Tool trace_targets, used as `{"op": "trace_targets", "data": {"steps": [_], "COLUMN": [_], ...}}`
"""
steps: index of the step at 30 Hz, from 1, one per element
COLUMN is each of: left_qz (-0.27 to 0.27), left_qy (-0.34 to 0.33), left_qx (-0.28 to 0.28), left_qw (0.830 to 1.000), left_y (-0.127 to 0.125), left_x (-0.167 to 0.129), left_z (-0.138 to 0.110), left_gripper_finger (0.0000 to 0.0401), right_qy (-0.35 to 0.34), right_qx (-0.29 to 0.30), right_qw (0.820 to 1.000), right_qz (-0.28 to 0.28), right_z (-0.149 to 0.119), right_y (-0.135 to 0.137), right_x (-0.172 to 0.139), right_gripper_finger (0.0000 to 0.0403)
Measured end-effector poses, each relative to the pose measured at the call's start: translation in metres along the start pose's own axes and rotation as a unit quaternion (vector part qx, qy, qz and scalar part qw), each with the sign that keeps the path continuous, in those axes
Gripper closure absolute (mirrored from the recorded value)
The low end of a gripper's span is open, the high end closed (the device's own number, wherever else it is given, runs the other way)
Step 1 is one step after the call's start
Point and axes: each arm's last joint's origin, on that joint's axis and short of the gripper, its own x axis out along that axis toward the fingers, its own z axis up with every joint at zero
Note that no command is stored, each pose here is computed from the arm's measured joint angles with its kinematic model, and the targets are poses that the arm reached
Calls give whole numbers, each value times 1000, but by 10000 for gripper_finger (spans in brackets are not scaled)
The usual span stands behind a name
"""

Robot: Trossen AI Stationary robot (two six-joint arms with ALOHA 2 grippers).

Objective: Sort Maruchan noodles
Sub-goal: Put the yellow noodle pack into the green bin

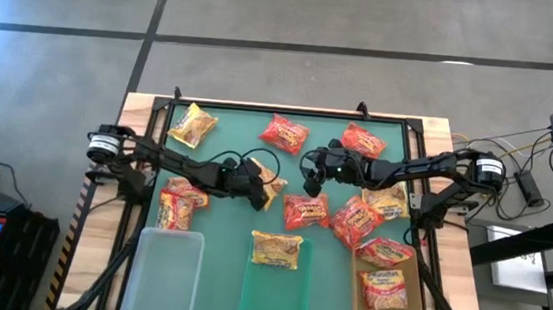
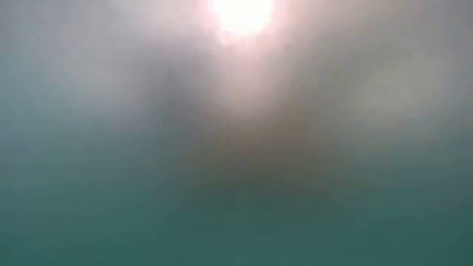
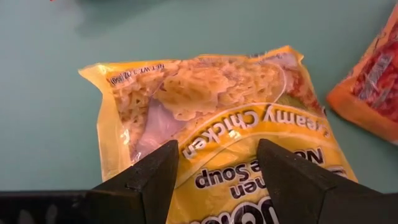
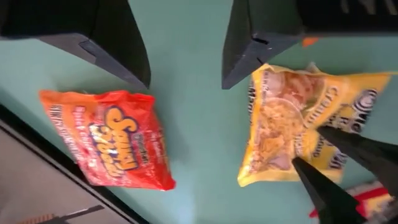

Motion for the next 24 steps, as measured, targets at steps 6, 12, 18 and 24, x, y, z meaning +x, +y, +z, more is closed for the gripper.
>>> {"op": "trace_targets", "data": {"steps": [6, 12, 18, 24], "left_qz": [2, -3, 11, 22], "left_qy": [27, 47, 67, 58], "left_qx": [19, 37, 54, 60], "left_qw": [999, 998, 996, 996], "left_y": [-2, -5, -6, -8], "left_x": [-3, -7, -10, -12], "left_z": [-8, -16, -27, -32], "left_gripper_finger": [193, 193, 193, 193], "right_qy": [-12, -20, -24, -17], "right_qx": [48, 89, 122, 152], "right_qw": [999, 995, 986, 973], "right_qz": [14, 49, 109, 173], "right_z": [3, 5, 7, -4], "right_y": [1, 2, 5, 10], "right_x": [0, 0, 4, 22], "right_gripper_finger": [171, 158, 158, 153]}}
